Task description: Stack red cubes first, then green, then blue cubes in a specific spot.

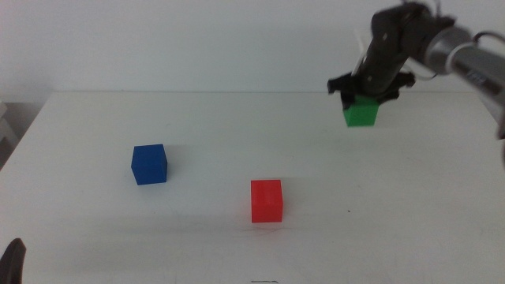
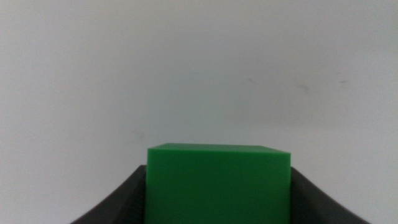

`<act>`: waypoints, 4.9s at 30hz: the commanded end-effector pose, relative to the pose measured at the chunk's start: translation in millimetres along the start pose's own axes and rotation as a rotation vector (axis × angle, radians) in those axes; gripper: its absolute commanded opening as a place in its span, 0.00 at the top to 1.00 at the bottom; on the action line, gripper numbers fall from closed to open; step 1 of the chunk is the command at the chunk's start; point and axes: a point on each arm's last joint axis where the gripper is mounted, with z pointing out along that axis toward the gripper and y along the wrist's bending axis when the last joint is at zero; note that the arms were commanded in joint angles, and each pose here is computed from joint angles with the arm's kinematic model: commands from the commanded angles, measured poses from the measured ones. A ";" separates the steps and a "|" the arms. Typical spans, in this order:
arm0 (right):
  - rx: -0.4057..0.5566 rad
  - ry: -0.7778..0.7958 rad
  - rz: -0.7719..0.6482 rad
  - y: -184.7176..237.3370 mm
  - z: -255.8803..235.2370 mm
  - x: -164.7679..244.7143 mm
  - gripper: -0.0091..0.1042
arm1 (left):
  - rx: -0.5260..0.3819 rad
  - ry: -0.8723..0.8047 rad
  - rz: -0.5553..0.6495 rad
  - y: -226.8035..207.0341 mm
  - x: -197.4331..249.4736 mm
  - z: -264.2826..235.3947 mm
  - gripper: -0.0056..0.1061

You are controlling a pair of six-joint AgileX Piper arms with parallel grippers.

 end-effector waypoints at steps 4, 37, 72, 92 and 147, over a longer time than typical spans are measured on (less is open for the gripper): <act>-0.038 -0.211 -0.047 0.6 -108.4 1.7 0.93 | -0.001 -0.099 -0.015 0.2 -9.2 -1.9 0.11; -0.126 -0.167 0.061 166.7 -185.4 128.6 0.93 | -0.001 -0.099 -0.015 0.2 -9.2 -1.9 0.11; -0.075 -0.102 0.016 179.1 -124.3 118.9 0.93 | -0.001 -0.099 -0.015 0.2 -9.2 -1.9 0.11; -0.084 -0.057 -0.012 186.3 -104.5 124.2 0.93 | -0.001 -0.099 -0.015 0.2 -9.2 -1.9 0.11; -0.435 -0.665 -0.442 -43.3 -363.0 264.1 0.09 | -0.001 -0.099 -0.015 0.2 -9.2 -1.9 0.11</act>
